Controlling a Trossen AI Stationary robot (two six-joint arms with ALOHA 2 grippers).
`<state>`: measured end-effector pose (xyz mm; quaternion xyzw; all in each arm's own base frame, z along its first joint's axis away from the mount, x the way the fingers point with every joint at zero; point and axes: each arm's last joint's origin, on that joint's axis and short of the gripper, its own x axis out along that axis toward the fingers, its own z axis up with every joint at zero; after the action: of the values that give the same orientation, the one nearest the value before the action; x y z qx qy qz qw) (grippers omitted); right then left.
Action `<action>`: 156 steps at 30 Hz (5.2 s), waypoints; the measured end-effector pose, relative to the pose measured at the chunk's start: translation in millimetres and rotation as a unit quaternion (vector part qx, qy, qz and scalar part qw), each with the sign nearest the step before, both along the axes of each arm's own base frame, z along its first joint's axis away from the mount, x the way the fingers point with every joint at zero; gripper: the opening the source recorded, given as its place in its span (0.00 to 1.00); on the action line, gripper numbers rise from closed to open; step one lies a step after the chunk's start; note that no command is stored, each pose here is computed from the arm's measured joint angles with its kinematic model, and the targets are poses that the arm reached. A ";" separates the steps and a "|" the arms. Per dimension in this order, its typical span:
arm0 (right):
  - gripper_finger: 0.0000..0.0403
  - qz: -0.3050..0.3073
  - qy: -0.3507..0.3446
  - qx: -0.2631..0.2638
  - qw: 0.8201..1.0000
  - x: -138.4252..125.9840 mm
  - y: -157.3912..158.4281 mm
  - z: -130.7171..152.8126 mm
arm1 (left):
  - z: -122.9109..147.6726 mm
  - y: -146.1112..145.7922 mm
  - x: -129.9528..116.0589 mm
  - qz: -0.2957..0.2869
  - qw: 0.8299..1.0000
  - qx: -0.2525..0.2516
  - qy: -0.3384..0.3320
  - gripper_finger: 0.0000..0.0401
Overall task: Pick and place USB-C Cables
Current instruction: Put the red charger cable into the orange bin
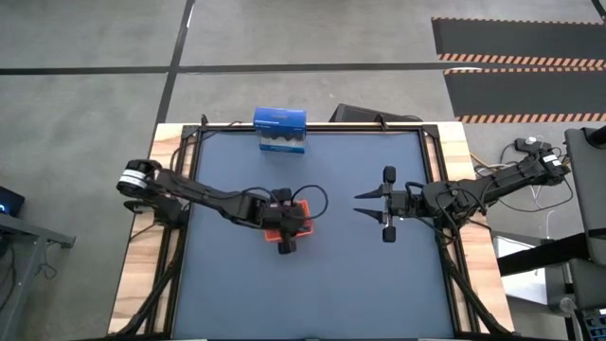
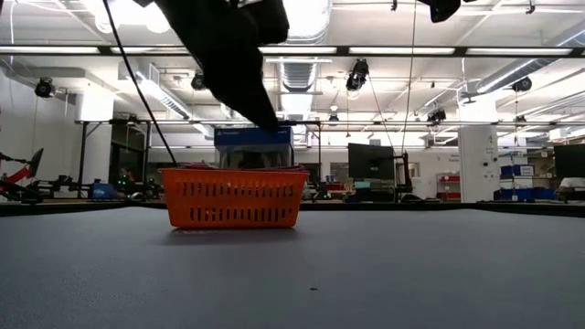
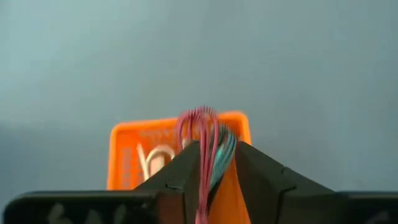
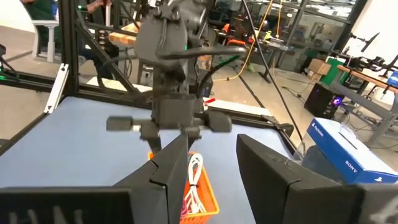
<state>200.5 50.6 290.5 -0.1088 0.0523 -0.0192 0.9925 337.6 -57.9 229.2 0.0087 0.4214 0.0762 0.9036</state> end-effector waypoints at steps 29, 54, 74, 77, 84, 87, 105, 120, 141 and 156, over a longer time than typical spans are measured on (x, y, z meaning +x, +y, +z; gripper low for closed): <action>0.32 0.000 0.001 0.000 1.000 0.0 0.0 -0.3 | -47.7 7.4 -20.6 0.069 0.997 0.011 0.017 0.00; 0.02 -0.079 0.137 0.086 0.984 76.6 -8.7 -34.6 | -16.9 1.5 -81.3 0.031 0.998 -0.030 -0.036 0.00; 0.02 -0.082 0.358 0.148 0.918 194.1 -22.2 -87.9 | -48.7 -1.4 -74.8 0.013 0.999 -0.023 0.033 0.00; 0.02 -0.078 0.361 0.155 0.916 200.9 -21.8 -92.6 | -52.1 -1.6 -73.4 0.015 0.999 -0.020 0.038 0.00; 0.02 -0.098 0.367 0.168 0.910 211.6 -26.5 -114.9 | -53.1 -1.4 -73.6 0.016 0.999 -0.018 0.042 0.00; 0.02 -0.105 0.369 0.173 0.907 213.5 -29.6 -120.8 | -52.7 -1.4 -73.7 0.016 0.999 -0.018 0.041 0.00; 0.02 -0.104 0.362 0.170 0.911 210.3 -32.3 -111.3 | -46.2 -1.4 -73.2 0.016 0.999 -0.020 0.029 0.00; 0.02 -0.109 0.372 0.140 0.911 165.0 -31.9 -48.6 | -21.9 -6.1 -51.2 -0.009 0.990 -0.029 -0.140 0.00; 0.02 -0.163 0.326 0.172 0.915 110.4 -22.0 -62.4 | -80.8 1.0 -17.1 0.061 0.988 0.002 -0.139 0.00; 0.02 -0.164 0.327 0.174 0.914 109.6 -22.1 -65.1 | -80.0 1.8 -20.9 0.066 0.990 -0.002 -0.122 0.00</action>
<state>310.1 28.5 225.4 0.0761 0.3939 -0.1361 0.9058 316.7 -56.1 149.1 -0.0301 0.3080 0.1351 0.9413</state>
